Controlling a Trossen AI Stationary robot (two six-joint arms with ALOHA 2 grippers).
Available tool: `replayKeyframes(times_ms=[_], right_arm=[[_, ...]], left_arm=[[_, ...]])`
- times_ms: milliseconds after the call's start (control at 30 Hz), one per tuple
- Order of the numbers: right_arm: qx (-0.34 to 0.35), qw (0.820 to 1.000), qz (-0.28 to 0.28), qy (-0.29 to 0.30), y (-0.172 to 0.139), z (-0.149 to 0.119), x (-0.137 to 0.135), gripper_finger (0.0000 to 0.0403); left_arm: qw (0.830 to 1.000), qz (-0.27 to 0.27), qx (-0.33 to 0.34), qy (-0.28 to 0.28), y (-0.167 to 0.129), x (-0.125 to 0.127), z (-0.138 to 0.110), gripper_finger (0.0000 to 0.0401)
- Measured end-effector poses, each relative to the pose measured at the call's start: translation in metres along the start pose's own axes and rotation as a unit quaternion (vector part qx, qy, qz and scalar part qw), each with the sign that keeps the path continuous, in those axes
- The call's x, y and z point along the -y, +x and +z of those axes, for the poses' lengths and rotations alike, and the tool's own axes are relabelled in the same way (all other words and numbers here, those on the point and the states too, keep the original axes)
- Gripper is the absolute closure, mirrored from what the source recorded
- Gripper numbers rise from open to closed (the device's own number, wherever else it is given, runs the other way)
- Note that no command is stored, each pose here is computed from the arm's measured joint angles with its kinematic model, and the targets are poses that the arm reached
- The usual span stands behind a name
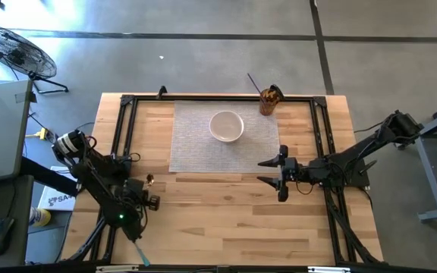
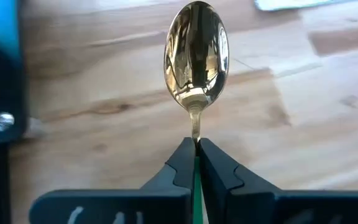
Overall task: Pick & Place Utensil
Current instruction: Put the green spoon into the white bowl
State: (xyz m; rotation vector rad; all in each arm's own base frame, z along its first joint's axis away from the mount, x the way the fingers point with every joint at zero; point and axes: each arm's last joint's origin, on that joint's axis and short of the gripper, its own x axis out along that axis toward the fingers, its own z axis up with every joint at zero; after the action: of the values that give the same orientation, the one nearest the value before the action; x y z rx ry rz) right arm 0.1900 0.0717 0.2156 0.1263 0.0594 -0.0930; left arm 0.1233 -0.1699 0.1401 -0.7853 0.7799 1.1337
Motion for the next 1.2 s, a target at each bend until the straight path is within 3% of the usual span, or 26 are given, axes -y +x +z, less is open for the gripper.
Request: replayKeyframes(times_ms=[233,467,767,967,1200], right_arm=[[0.000,1.000,-0.001,0.008,0.000,0.000,0.000,0.0178],[-0.013,1.000,0.014,0.004,0.001,-0.003,-0.001,0.0178],[-0.066,0.998,0.016,-0.014,0.017,-0.030,-0.007,0.0178],[-0.087,0.996,0.011,-0.001,0.024,-0.044,-0.009,0.0178],[-0.085,0.996,0.010,0.010,0.027,-0.048,-0.010,0.0178]], left_arm=[[0.997,-0.003,-0.019,0.076,-0.005,0.042,0.020,0.0396],[0.981,-0.049,-0.018,0.189,-0.007,0.105,0.068,0.0396],[0.946,-0.144,-0.012,0.290,-0.012,0.170,0.162,0.0396],[0.934,-0.183,-0.016,0.307,0.000,0.185,0.241,0.0396],[0.932,-0.211,-0.032,0.294,0.045,0.198,0.319,0.0397]])
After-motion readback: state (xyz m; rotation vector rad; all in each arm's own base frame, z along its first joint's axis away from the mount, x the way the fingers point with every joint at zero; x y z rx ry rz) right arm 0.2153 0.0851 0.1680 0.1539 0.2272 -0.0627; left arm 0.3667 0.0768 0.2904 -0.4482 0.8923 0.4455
